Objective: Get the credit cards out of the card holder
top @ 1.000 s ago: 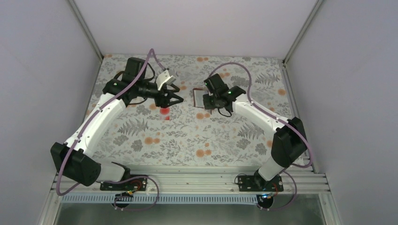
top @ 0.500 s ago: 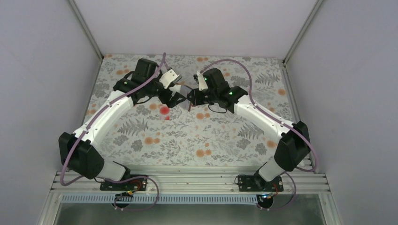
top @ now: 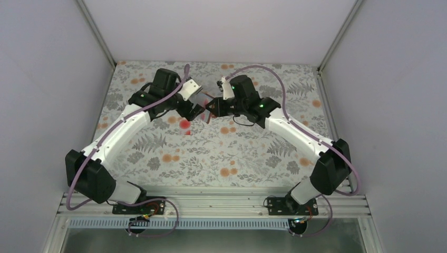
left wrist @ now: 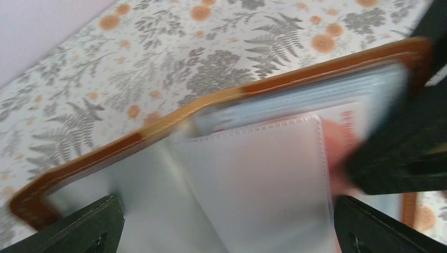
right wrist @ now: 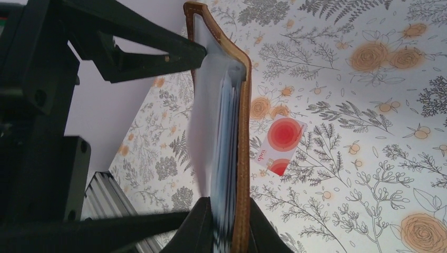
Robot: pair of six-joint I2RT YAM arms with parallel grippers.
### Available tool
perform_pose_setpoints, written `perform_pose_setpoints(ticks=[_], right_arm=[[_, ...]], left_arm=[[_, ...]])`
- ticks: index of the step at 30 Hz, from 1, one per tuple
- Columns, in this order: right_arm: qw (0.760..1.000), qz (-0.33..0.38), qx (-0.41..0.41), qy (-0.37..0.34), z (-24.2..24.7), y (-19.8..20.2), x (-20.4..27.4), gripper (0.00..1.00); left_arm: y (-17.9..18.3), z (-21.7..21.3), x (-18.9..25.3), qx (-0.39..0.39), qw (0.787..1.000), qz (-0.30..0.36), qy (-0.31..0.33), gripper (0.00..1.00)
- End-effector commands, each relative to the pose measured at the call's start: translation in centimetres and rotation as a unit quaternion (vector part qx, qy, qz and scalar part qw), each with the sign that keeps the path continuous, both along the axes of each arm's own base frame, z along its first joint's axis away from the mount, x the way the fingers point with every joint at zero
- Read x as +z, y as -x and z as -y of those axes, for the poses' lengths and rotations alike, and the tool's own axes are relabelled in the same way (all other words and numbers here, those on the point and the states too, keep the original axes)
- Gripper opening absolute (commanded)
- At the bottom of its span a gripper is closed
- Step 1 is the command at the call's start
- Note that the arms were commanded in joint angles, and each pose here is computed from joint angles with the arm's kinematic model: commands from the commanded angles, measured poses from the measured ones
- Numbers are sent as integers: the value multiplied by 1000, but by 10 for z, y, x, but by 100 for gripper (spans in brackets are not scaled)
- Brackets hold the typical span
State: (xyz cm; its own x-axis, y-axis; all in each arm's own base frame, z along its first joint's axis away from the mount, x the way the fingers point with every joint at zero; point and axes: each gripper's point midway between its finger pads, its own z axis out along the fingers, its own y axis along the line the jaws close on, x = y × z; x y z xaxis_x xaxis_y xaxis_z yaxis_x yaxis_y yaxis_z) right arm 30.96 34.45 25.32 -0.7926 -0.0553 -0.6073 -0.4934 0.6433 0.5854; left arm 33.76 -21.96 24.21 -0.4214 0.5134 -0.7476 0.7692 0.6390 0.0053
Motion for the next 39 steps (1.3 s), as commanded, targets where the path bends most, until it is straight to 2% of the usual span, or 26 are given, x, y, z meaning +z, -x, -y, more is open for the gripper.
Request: perform_pose_setpoints(ticks=[1,9,16,20,26,28,30,32,35,37,39], right_arm=[[996,39,46,-60,-6,23,51,4],[995,52,58,-67,4,30,57,4],[997,46,33,-55,24,24,47,4],[999,36,-14,-13,34,5,26,4],[995,40,-69,61,43,-24,3,4],[994,39,-73,77,41,-30,-3,4],[994,38,-62,77,34,-33,-7,4],[998,46,-13,47,17,-26,1,4],[995,92,47,8,5,-13,24,4],[989,132,64,4,9,-7,34,4],[984,161,82,5,15,1,40,4]], left_arm=[[-17,-21,-2,46,997,39,-48,98],[-34,-55,7,95,991,66,-73,97],[-52,-98,25,143,987,66,-41,97],[-47,-102,42,129,989,77,-18,98],[-41,-115,81,127,984,125,-19,98],[-26,-100,99,77,988,136,2,93],[1,-70,108,-13,991,130,42,86],[33,-35,105,-102,986,97,85,78],[73,3,102,-205,966,25,154,66],[90,12,120,-248,946,-7,208,57],[103,16,139,-283,928,-21,242,54]])
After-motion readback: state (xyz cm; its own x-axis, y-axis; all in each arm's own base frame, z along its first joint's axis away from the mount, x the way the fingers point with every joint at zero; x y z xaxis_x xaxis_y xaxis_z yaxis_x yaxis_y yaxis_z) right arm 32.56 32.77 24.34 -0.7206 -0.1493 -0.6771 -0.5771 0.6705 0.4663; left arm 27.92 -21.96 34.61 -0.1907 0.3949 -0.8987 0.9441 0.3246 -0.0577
